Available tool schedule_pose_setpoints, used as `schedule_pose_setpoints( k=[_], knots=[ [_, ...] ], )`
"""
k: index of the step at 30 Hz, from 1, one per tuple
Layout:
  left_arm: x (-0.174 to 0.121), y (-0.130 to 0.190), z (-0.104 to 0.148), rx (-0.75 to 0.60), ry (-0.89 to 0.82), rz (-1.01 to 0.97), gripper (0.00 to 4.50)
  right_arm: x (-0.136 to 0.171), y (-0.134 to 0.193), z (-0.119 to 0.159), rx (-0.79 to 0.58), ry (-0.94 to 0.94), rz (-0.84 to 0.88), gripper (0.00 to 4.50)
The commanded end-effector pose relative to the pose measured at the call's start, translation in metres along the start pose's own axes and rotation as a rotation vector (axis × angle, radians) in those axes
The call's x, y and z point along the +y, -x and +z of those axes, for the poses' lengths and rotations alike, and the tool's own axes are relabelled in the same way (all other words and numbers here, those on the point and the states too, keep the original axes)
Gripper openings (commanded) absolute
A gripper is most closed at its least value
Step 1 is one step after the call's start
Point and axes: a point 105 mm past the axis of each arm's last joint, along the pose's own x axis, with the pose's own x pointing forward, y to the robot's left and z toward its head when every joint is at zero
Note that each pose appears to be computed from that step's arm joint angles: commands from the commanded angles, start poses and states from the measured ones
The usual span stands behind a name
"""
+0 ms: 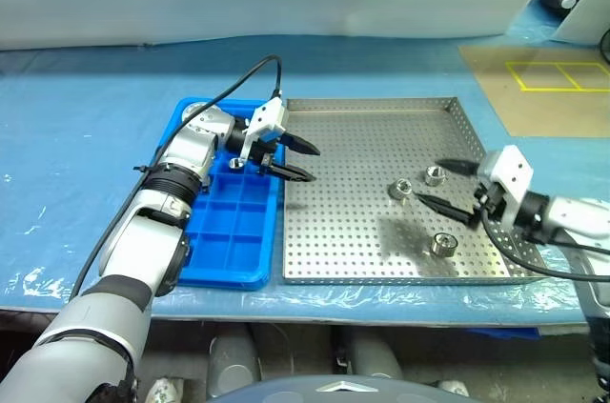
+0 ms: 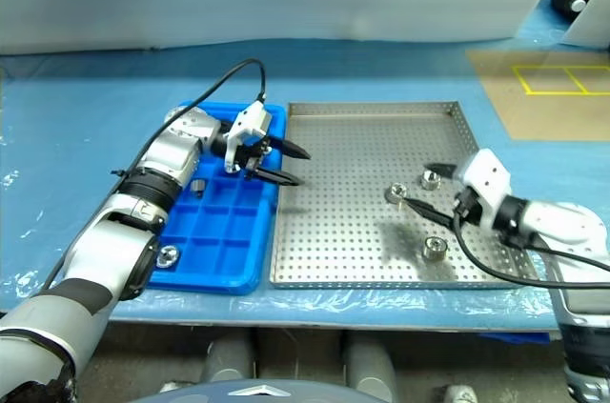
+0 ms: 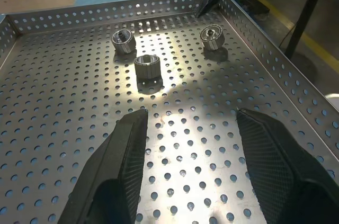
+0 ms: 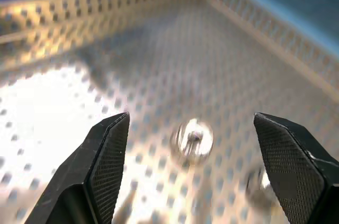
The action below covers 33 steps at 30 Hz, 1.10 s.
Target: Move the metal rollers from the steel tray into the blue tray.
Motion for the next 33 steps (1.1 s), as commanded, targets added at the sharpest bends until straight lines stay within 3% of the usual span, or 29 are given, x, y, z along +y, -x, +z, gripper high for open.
schedule_pose_setpoints(
  k=[1, 8, 22, 33],
  knots=[
    [-0.002, -0.002, 0.011, -0.036, -0.054, -0.010, 2.79, -0.012, 0.029, -0.004, 0.019, -0.030, -0.062, 3.85],
    [-0.015, -0.015, 0.010, -0.064, -0.051, -0.047, 2.79, -0.011, 0.036, -0.007, 0.033, -0.062, -0.078, 3.85],
    [-0.028, -0.025, 0.006, -0.061, -0.033, -0.082, 2.79, 0.034, 0.010, -0.028, 0.073, -0.129, 0.069, 3.85],
    [-0.028, -0.019, -0.001, -0.035, -0.027, -0.053, 2.79, 0.034, -0.003, -0.054, 0.117, -0.192, 0.087, 3.85]
  ],
)
